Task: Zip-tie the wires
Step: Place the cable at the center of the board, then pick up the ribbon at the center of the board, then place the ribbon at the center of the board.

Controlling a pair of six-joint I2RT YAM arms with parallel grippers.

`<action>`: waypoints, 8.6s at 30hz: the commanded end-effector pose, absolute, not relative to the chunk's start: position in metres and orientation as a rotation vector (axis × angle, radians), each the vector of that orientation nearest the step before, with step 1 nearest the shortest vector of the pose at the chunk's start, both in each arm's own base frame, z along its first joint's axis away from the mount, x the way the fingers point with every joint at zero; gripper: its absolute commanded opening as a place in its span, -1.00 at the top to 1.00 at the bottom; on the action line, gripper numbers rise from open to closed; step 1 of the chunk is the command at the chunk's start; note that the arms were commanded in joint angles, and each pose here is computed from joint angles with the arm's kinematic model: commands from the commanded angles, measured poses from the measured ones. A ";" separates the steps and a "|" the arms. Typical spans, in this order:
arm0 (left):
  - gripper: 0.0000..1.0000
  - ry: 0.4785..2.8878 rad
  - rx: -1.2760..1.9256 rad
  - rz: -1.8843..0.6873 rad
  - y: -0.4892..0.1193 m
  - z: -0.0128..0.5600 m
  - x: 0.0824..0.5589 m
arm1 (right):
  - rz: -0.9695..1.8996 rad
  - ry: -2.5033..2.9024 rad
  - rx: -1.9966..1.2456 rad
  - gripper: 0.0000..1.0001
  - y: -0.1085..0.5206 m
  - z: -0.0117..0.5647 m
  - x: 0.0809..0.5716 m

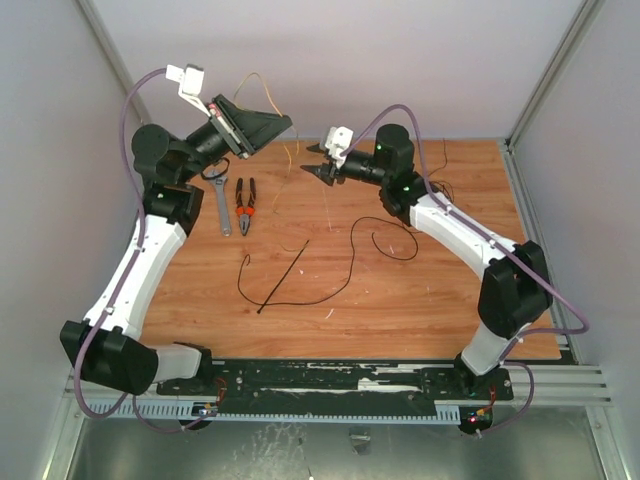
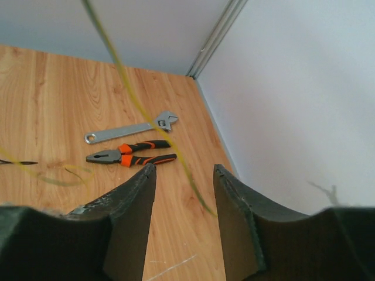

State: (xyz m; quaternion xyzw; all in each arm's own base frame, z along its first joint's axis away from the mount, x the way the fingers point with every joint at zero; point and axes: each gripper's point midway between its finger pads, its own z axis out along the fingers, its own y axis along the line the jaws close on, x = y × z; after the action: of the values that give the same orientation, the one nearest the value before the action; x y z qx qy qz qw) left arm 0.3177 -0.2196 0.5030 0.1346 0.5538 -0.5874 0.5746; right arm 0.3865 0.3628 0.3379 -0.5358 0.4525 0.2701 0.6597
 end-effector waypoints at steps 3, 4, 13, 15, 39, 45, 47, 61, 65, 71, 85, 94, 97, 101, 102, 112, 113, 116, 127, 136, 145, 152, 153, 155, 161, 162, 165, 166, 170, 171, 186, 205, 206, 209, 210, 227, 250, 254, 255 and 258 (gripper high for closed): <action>0.99 1.316 0.337 -1.352 -0.216 0.494 0.314 | 0.603 1.018 -1.164 0.62 0.368 0.368 0.388; 0.96 1.342 0.314 -1.316 -0.211 0.489 0.319 | 0.590 1.038 -1.152 0.77 0.364 0.372 0.388; 0.86 1.374 0.126 -0.720 -0.133 0.518 0.351 | 0.592 1.157 -1.041 1.00 0.325 0.421 0.357; 0.86 1.337 0.094 -0.623 -0.116 0.537 0.344 | 0.638 1.162 -1.041 1.00 0.327 0.430 0.348; -0.93 1.432 0.127 -0.852 -0.142 0.432 0.306 | 0.398 1.540 -0.647 1.00 0.199 0.362 0.328; -0.97 1.543 -0.161 -0.648 -0.099 0.379 0.330 | 0.257 1.580 -0.498 1.00 0.148 0.362 0.313; -0.97 1.604 -0.255 -0.583 -0.085 0.347 0.335 | 0.222 1.591 -0.456 1.00 0.136 0.363 0.310; -0.97 1.847 -0.620 -0.384 -0.045 0.193 0.324 | -0.011 1.774 -0.088 1.00 0.062 0.292 0.329; -0.97 1.823 -0.667 -0.403 -0.044 0.192 0.322 | -0.011 1.868 0.053 1.00 0.031 0.242 0.339; -0.97 1.774 -0.670 -0.401 -0.040 0.206 0.323 | -0.022 1.983 0.123 1.00 0.016 0.186 0.344; -0.94 1.894 -0.366 -0.361 -0.059 0.237 0.335 | -0.148 2.001 0.176 -0.10 -0.006 0.190 0.346; -0.92 2.143 -0.126 -0.359 -0.121 0.184 0.352 | 0.046 1.937 0.113 -0.10 0.024 0.219 0.358; -0.92 2.234 -0.043 -0.309 -0.146 0.157 0.355 | 0.047 1.946 0.101 -0.10 0.025 0.215 0.357; -0.92 2.319 0.035 -0.252 -0.167 0.130 0.354 | 0.111 1.960 0.062 -0.08 0.037 0.210 0.354; -0.90 2.335 0.049 -0.246 -0.171 0.125 0.353 | 0.128 1.964 0.051 -0.07 0.040 0.209 0.354; -0.74 2.339 0.079 -0.222 -0.188 0.132 0.315 | 0.189 1.980 0.024 -0.05 0.052 0.200 0.358; -0.73 2.332 0.074 -0.260 -0.190 0.140 0.307 | 0.187 1.980 0.024 -0.05 0.051 0.200 0.358; -0.72 2.350 0.050 -0.305 -0.185 0.154 0.283 | 0.181 1.987 0.022 -0.05 0.051 0.197 0.358; -0.70 2.574 -0.106 -0.352 -0.175 0.101 0.188 | 0.188 1.969 0.023 -0.05 0.051 0.202 0.356; -0.51 2.644 -0.197 -0.240 -0.160 0.055 0.160 | 0.171 1.959 0.020 -0.06 0.049 0.205 0.354; -0.43 2.566 -0.142 -0.108 -0.163 0.051 0.190 | 0.170 1.942 0.016 -0.07 0.048 0.213 0.353; -0.22 2.620 -0.067 -0.051 -0.170 0.031 0.194 | 0.146 1.923 0.018 -0.06 0.044 0.221 0.352; -0.20 2.627 -0.064 -0.058 -0.171 0.029 0.193 | 0.144 1.920 0.019 -0.06 0.044 0.222 0.352; -0.16 2.643 -0.055 -0.071 -0.173 0.024 0.190 | 0.141 1.918 0.019 -0.07 0.044 0.222 0.352; -0.03 2.683 -0.036 -0.040 -0.166 0.012 0.180 | 0.145 1.919 0.016 -0.06 0.044 0.222 0.353; 0.01 2.692 -0.035 -0.037 -0.165 0.010 0.178 | 0.143 1.920 0.015 -0.07 0.044 0.222 0.353; 0.12 2.714 -0.037 -0.041 -0.164 0.006 0.173 | 0.140 1.918 0.018 -0.06 0.043 0.222 0.353; 0.14 2.717 -0.036 -0.041 -0.163 0.005 0.172 | 0.141 1.917 0.017 -0.06 0.044 0.222 0.352; 0.34 2.739 -0.035 -0.034 -0.159 -0.001 0.165 | 0.140 1.917 0.016 -0.06 0.043 0.222 0.352; 0.41 2.743 -0.037 -0.041 -0.159 -0.001 0.164 | 0.141 1.915 0.016 -0.06 0.044 0.223 0.352; 1.00 2.950 0.179 -0.374 -0.206 0.014 0.085 | 0.179 1.886 0.018 -0.06 0.048 0.231 0.346; 1.00 3.220 0.115 -0.593 -0.151 0.078 -0.019 | 0.248 1.878 0.001 -0.06 0.058 0.228 0.343; 1.00 3.222 0.104 -0.602 -0.150 0.084 -0.020 | 0.252 1.881 -0.002 -0.06 0.059 0.228 0.344; 1.00 3.237 0.108 -0.752 -0.158 0.109 -0.031 | 0.253 1.886 -0.006 -0.06 0.060 0.227 0.345; 1.00 3.226 0.124 -0.825 -0.161 0.121 -0.034 | 0.247 1.887 -0.006 -0.06 0.059 0.228 0.347; 1.00 2.467 0.231 -1.094 -0.265 0.256 0.147 | 0.247 1.840 -0.012 -0.06 0.059 0.249 0.347; 1.00 2.382 -0.145 -0.718 -0.185 0.114 0.509 | 0.133 1.877 0.064 -0.06 0.038 0.229 0.351; 1.00 2.431 -0.157 -0.701 -0.183 0.087 0.514 | 0.136 1.875 0.071 -0.06 0.039 0.231 0.358; 1.00 2.439 -0.161 -0.678 -0.180 0.081 0.514 | 0.133 1.875 0.074 -0.06 0.039 0.231 0.360; 0.86 2.455 -0.181 -0.641 -0.168 0.073 0.515 | 0.097 1.901 0.088 -0.12 0.034 0.224 0.374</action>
State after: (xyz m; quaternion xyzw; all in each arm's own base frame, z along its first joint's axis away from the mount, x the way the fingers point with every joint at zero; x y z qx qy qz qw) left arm 0.5047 -0.1779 0.0605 -0.0774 0.9263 -0.2497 0.2712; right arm 0.3532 0.0425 0.2081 0.0232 0.8247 0.0608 0.5619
